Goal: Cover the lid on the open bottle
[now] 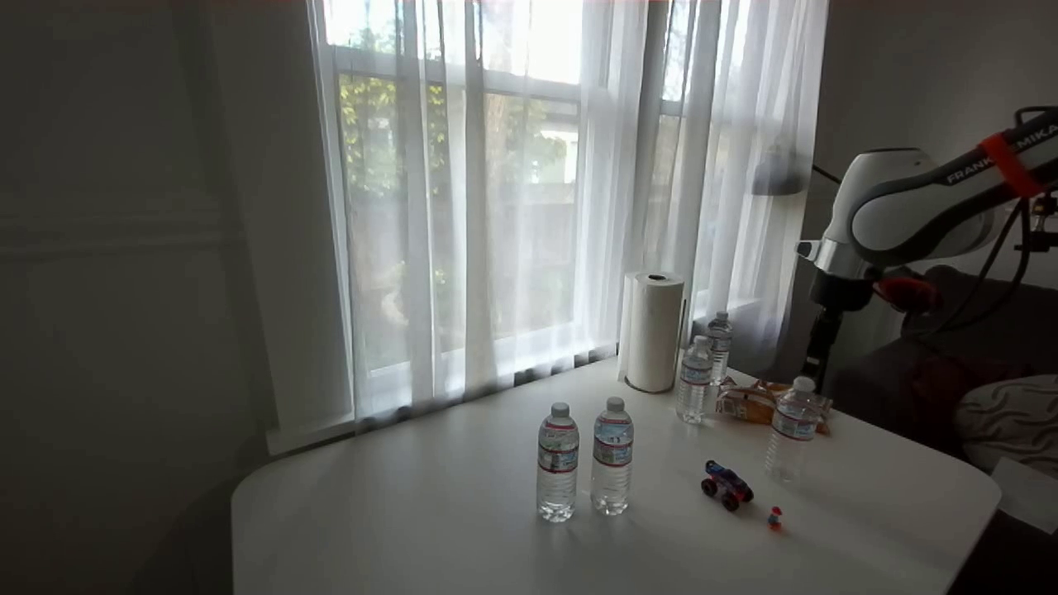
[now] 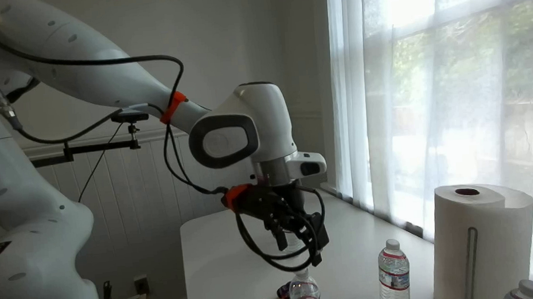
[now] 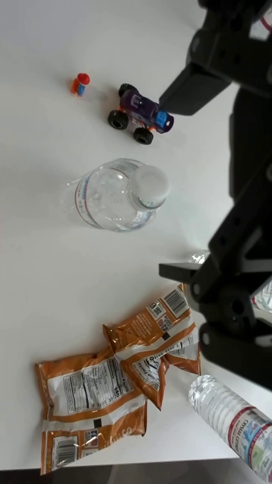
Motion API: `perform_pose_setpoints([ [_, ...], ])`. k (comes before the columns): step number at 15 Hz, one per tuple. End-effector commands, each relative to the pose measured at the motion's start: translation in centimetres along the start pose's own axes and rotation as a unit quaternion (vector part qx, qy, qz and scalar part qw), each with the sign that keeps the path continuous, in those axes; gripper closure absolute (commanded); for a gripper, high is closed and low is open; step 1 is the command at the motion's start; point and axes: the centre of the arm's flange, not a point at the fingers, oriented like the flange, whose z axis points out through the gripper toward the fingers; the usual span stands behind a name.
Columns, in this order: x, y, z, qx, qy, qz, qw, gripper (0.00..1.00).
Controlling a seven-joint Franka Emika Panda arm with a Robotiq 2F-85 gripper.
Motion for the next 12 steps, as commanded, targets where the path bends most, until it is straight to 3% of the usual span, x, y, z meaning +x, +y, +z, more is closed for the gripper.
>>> perform_pose_setpoints([
  [1, -0.6, 0.0, -5.5, 0.004, -0.002, 0.003, 1.0000, 0.00],
  [7, -0.9, 0.3, -12.4, -0.005, -0.018, 0.026, 0.9995, 0.00],
  [10, -1.0, 0.2, -14.0, -0.018, -0.016, 0.030, 0.9993, 0.00],
  [12, -0.6, 0.4, -13.1, -0.008, -0.008, 0.025, 0.9996, 0.00],
])
